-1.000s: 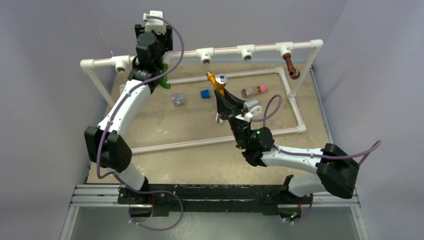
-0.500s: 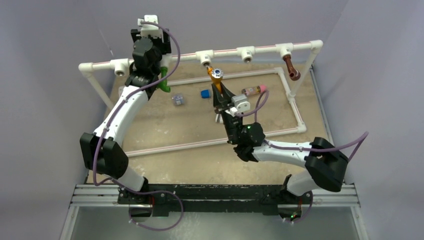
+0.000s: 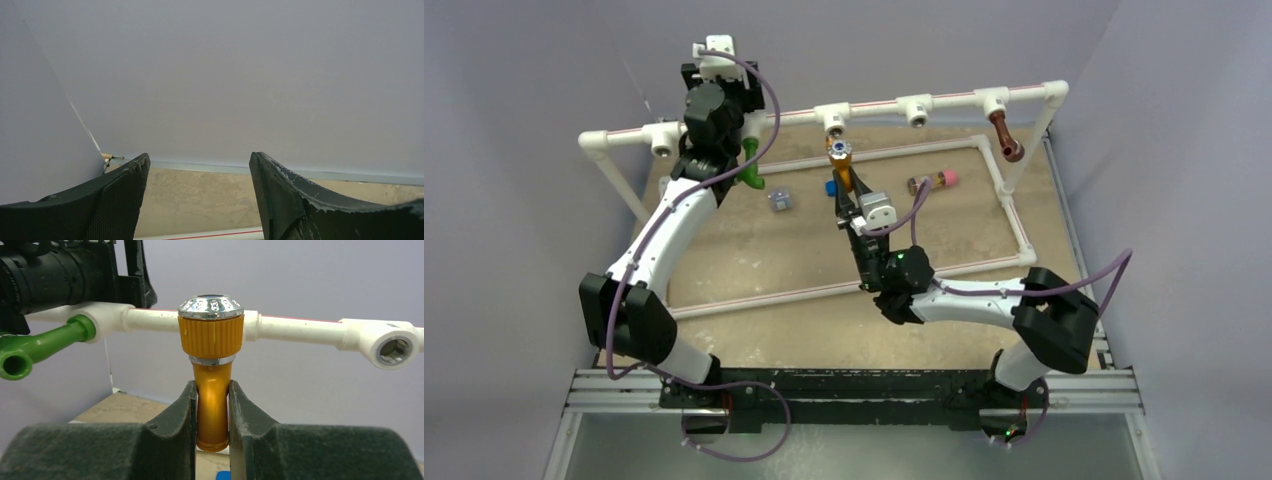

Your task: Install the water faucets

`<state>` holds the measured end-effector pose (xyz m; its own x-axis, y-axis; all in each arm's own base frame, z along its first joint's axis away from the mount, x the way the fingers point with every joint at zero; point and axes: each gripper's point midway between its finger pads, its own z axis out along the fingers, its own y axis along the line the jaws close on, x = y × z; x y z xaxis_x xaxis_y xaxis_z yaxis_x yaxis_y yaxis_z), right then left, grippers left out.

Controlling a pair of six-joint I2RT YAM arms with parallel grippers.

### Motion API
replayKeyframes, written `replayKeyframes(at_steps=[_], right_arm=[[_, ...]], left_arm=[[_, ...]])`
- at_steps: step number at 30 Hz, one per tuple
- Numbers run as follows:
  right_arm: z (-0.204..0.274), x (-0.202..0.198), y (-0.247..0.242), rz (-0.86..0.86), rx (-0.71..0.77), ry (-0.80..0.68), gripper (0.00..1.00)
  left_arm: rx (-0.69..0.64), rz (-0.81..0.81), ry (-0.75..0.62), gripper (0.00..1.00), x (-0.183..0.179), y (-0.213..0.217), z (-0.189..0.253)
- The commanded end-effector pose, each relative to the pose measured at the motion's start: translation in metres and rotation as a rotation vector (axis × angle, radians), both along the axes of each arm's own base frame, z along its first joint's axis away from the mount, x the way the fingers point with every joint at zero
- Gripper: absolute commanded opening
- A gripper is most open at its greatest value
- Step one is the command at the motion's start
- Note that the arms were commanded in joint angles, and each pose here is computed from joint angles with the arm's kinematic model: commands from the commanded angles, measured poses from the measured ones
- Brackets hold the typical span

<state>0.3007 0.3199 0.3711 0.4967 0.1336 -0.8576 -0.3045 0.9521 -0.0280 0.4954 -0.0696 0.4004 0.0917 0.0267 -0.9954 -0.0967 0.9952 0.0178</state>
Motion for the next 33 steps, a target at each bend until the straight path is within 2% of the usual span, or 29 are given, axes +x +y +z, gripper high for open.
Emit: replayKeyframes(at_steps=[1,9,17,27,33], right_arm=[[0.042,-0.004,-0.013,-0.048,0.114,-0.082,0.00],[0.043,-0.003,-0.025,-0.114,0.117,-0.082,0.00],[0.051,-0.009,-0.035,-0.103,0.137,-0.085,0.00],[0.054,-0.010,-0.032,-0.093,0.122,-0.082,0.00],[0.037,-0.001,-0.021,-0.120,0.094,-0.065,0.00]], left_arm=[[0.045,-0.035,0.308,0.72,-0.006,-0.007,-0.103],[0.036,-0.040,0.333,0.73,-0.009,-0.008,-0.110],[0.007,-0.061,0.355,0.72,-0.015,-0.011,-0.110],[0.001,-0.070,0.386,0.72,-0.013,-0.015,-0.120],[-0.016,-0.092,0.397,0.72,-0.015,-0.019,-0.121]])
